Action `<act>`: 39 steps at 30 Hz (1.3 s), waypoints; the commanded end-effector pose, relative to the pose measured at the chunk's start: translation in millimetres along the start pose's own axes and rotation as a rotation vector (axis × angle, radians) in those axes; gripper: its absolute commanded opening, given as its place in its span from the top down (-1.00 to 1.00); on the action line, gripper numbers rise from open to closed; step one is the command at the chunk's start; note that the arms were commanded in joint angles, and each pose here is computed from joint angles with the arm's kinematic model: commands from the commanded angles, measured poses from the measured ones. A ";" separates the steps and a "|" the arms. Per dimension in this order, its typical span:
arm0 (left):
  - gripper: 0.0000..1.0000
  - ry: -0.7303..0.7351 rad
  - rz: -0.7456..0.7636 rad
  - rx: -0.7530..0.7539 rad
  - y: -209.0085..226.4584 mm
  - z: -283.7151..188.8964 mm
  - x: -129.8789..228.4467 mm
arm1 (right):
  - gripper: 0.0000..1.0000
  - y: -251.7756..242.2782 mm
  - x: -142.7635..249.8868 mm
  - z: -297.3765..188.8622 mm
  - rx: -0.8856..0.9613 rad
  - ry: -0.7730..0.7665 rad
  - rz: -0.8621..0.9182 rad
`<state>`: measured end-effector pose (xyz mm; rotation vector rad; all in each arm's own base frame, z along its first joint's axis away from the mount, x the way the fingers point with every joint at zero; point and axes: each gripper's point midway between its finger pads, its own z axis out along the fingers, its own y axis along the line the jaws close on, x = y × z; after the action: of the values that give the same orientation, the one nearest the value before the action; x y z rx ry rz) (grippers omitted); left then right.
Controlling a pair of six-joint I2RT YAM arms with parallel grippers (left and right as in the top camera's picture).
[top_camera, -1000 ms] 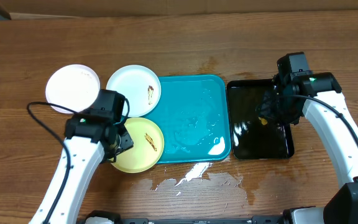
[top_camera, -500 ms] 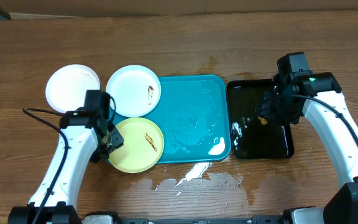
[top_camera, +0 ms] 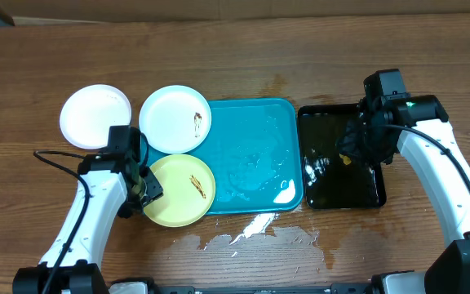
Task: Clean dirty plates on tray and stack at the side
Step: 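Move the left gripper to the yellow plate rim and grip it, then slide the yellow plate toward the tray center with the left gripper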
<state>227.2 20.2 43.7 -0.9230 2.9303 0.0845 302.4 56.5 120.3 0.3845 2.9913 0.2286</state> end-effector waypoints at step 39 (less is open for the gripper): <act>0.37 -0.110 0.521 0.505 -154.3 -14.9 41.9 | 0.90 2.6 -6.2 -0.8 -0.012 -0.027 -0.005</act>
<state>283.1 -120.3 50.7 -0.1029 2.7835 -0.5069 307.9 57.2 121.2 0.3785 2.9691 0.2349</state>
